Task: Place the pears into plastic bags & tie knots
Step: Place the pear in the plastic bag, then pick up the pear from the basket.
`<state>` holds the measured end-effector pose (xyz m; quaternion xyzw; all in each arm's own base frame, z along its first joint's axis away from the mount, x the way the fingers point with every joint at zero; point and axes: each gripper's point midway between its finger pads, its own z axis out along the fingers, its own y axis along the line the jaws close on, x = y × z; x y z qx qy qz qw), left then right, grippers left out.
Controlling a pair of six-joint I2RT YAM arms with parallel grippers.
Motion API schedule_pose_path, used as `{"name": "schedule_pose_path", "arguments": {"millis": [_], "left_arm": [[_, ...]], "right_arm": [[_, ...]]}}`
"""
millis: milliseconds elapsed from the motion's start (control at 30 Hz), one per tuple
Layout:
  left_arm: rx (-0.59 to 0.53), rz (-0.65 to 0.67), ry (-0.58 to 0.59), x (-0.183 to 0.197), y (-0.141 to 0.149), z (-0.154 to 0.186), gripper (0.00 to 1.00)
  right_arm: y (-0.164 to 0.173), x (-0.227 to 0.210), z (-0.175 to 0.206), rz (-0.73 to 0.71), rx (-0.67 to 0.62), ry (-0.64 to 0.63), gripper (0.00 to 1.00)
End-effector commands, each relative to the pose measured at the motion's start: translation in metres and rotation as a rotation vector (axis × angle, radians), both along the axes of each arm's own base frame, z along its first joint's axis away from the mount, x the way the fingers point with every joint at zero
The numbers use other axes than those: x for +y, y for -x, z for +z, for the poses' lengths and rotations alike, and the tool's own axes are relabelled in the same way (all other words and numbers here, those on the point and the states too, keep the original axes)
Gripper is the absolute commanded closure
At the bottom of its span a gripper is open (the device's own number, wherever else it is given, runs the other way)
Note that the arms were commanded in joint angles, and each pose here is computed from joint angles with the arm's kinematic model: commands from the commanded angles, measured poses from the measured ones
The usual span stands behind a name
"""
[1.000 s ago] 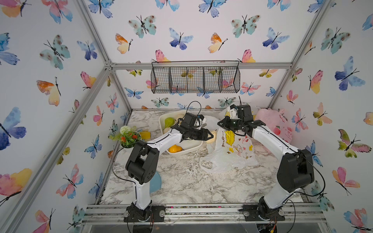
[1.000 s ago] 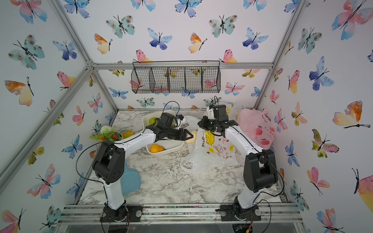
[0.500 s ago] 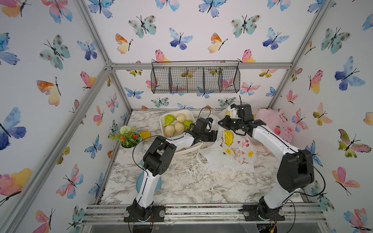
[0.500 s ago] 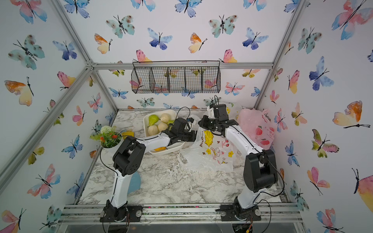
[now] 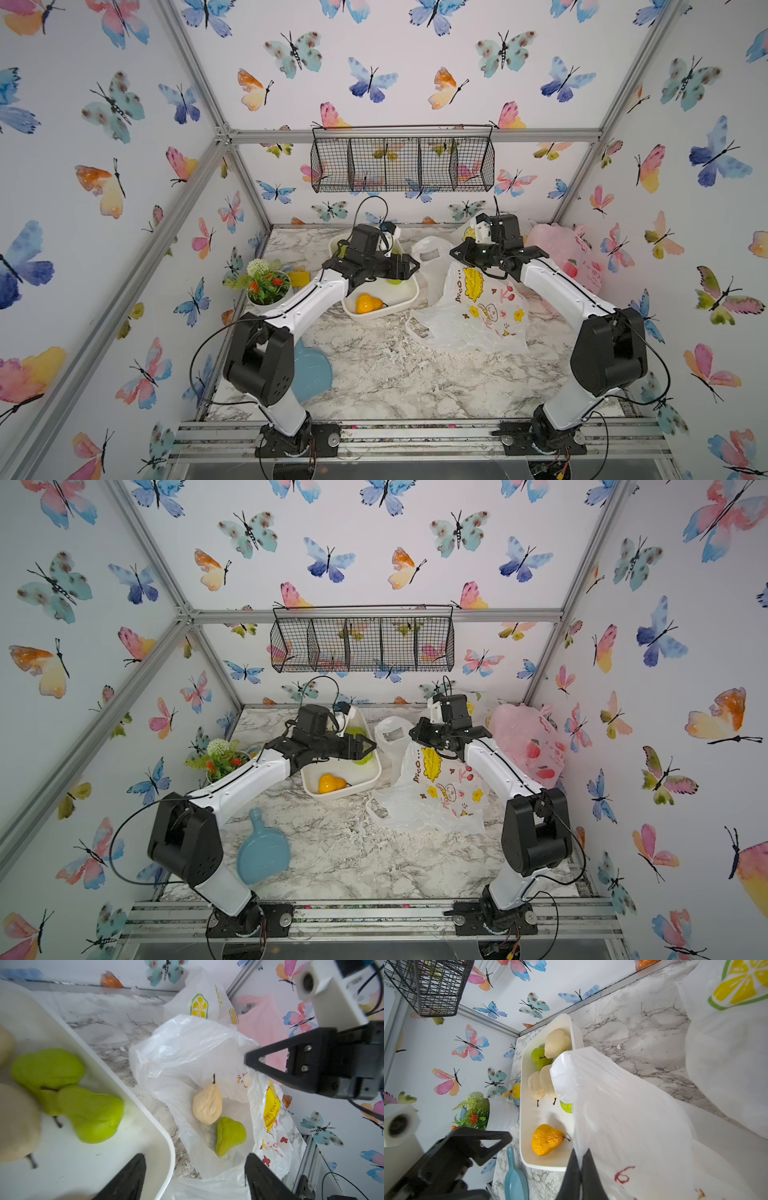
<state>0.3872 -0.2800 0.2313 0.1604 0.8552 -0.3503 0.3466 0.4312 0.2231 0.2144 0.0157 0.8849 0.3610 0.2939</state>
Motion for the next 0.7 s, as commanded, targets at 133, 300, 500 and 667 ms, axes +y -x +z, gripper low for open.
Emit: {"name": "schedule_pose_path", "arguments": {"millis": [133,300,500,667], "left_arm": [[0.081,0.197,-0.296,0.059,-0.018,-0.072,0.19],[0.171,0.201,-0.33,0.051,-0.035,-0.108,0.15],[0.193,0.227,-0.258,0.032,-0.063,-0.123,0.11],[0.232,0.252,-0.21,0.02,-0.081,-0.147,0.11]], "right_arm": [[0.0,0.002,0.007,0.021,-0.02,-0.018,0.94],[0.002,0.001,0.008,0.022,-0.02,-0.019,0.94],[0.005,-0.001,0.004,0.017,-0.015,-0.009,0.94],[0.005,-0.001,0.004,0.017,-0.015,-0.009,0.94]]}}
